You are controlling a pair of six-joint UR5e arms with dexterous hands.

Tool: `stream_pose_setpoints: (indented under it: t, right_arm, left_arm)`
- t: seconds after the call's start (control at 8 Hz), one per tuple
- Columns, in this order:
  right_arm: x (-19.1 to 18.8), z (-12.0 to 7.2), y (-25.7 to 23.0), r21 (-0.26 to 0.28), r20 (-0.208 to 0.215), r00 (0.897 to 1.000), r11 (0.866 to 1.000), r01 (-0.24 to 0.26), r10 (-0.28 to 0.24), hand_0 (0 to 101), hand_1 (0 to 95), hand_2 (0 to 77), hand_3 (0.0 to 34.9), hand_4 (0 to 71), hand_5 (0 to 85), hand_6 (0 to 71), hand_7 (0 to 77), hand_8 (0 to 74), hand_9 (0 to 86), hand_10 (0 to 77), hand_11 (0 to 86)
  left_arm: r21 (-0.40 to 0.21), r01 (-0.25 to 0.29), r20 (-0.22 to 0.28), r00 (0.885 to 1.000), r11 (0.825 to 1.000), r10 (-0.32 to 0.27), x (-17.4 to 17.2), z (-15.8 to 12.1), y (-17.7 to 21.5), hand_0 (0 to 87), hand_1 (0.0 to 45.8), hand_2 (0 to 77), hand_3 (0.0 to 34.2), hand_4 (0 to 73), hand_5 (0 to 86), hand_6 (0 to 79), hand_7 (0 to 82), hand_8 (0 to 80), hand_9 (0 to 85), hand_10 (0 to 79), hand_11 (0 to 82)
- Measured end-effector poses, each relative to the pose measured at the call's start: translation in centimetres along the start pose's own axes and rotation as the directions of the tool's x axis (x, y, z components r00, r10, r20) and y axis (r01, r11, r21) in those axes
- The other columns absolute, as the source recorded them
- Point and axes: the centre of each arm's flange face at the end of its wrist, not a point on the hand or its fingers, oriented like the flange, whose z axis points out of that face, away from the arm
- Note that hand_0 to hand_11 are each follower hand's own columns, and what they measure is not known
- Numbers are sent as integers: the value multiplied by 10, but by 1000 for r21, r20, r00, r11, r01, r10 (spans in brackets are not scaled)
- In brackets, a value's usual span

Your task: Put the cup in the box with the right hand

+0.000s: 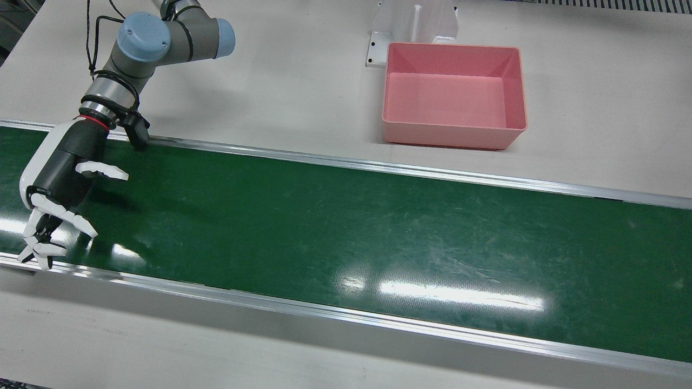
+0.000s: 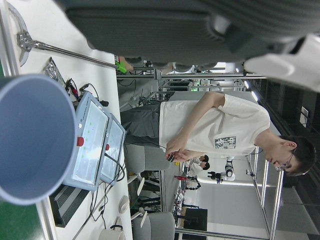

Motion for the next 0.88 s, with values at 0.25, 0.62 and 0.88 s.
stream_pose_setpoints:
  t: [0.25,0.62,0.88]
  right_arm:
    - [2,-1,0,0,-4,1000,1000,2,-2,411,22,125,0,518,5,93,485,98,207,5,11]
    - [2,-3,0,-3,-11,1000,1000,1,-1,412,5,11,0,518,5,93,502,98,224,5,11]
    - [2,-3,1,-6,-17,1000,1000,-1,1,410,5,11,0,518,5,93,480,98,224,5,11]
  left_arm:
    - [-1,0,0,1000,1000,0,0,0,0,0,5,5,0,0,0,0,0,0,0,0,0]
    - [-1,0,0,1000,1000,0,0,0,1,0,5,5,0,0,0,0,0,0,0,0,0]
    - [-1,0,0,1000,1000,0,0,0,1,0,5,5,0,0,0,0,0,0,0,0,0]
